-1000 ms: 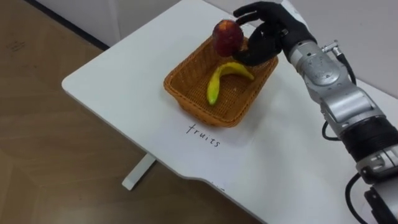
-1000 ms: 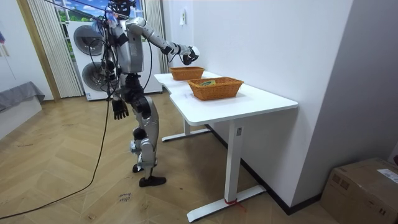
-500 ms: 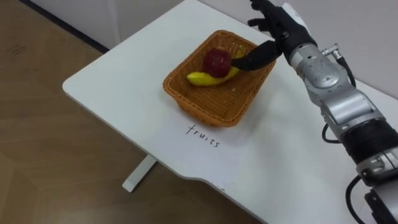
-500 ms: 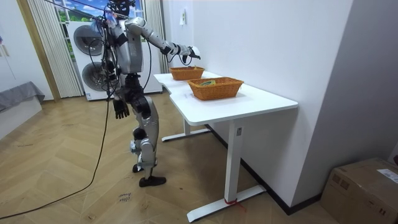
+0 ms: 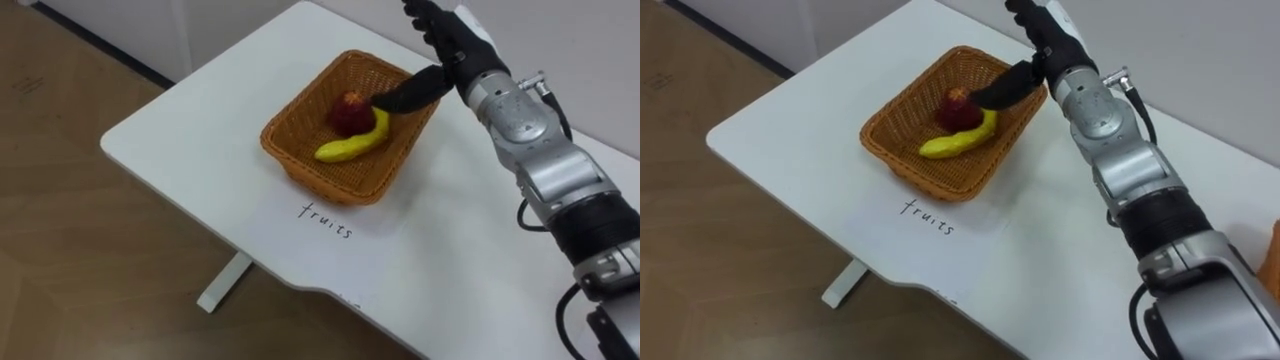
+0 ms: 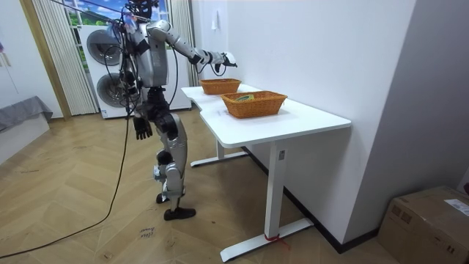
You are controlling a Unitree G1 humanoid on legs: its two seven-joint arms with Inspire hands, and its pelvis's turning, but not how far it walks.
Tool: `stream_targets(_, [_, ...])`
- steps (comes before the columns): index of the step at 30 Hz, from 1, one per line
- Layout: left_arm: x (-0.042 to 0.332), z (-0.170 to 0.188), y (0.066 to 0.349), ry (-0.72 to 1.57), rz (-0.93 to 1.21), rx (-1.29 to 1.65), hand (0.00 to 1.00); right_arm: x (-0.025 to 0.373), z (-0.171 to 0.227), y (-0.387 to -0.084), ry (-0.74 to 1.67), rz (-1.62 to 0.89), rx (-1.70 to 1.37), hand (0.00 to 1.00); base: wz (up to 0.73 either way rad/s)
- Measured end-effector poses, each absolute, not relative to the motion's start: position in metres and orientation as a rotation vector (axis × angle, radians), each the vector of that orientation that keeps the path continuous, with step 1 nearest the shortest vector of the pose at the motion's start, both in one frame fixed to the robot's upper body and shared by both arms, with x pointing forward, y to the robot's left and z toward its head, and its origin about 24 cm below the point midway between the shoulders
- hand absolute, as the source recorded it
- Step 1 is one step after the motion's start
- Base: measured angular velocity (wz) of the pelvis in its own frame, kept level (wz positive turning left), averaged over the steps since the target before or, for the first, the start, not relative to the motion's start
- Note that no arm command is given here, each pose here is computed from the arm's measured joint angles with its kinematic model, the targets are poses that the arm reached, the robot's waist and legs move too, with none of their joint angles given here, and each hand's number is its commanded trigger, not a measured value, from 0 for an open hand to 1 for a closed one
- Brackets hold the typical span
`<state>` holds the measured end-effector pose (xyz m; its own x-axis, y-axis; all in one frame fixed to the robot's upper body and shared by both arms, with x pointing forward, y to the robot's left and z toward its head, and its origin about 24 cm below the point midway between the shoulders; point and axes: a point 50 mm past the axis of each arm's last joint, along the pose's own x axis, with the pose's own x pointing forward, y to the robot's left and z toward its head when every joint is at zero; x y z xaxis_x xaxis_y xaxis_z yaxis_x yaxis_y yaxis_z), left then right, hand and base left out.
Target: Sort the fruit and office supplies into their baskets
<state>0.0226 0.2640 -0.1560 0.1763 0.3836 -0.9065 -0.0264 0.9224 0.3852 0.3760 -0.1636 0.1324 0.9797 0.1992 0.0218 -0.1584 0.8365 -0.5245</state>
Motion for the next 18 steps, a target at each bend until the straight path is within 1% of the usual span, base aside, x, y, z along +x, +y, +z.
stream_targets(2, [0.024, -0.156, 0.264, 1.366, 0.291, 0.306, 0.0, 0.376, 0.136, -0.165, -0.088, 0.188, -0.555, 0.0, -0.03])
stream_targets(10, [0.032, -0.155, 0.264, 1.348, 0.288, 0.31, 0.0, 0.37, 0.126, -0.177, -0.059, 0.168, -0.575, 0.0, -0.01])
stream_targets(13, [0.032, -0.155, 0.264, 1.34, 0.299, 0.314, 0.0, 0.369, 0.131, -0.176, -0.083, 0.167, -0.554, 0.0, -0.01])
stream_targets(18, [0.034, -0.154, 0.263, 1.334, 0.302, 0.315, 0.0, 0.37, 0.137, -0.185, -0.087, 0.123, -0.522, 0.0, -0.03])
